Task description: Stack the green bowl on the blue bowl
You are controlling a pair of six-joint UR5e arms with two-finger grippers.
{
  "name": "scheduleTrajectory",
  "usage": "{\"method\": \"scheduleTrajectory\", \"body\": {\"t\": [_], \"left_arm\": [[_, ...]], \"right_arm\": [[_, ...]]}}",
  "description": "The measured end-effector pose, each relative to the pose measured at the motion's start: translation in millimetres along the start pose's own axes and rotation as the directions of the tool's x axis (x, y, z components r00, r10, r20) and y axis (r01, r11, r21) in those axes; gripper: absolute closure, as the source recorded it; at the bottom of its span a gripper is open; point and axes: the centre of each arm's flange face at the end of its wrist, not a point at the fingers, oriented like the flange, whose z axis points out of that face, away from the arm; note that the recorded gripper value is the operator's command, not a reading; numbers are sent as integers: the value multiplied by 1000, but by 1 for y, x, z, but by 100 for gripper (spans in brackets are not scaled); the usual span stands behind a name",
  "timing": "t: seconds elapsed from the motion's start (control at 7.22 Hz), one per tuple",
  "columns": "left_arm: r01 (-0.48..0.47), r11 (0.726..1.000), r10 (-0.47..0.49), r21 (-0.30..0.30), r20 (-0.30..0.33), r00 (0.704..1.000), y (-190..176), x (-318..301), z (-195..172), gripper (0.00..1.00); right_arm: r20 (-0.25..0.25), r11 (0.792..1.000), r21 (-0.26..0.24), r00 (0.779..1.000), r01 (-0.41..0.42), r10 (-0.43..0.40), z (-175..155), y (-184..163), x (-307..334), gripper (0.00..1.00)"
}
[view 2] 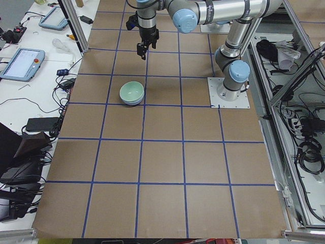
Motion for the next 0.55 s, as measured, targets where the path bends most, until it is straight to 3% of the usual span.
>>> {"method": "scheduleTrajectory", "body": {"t": [0.28,0.55], "left_arm": [[189,982,-189,-8,-6,982,-20,67,6,0],[282,959,-282,-18,-5,959,-31,123,14,0]], "right_arm": [[0,1000,0,1000,0,0,0,0,0,0],[0,1000,0,1000,0,0,0,0,0,0]]}}
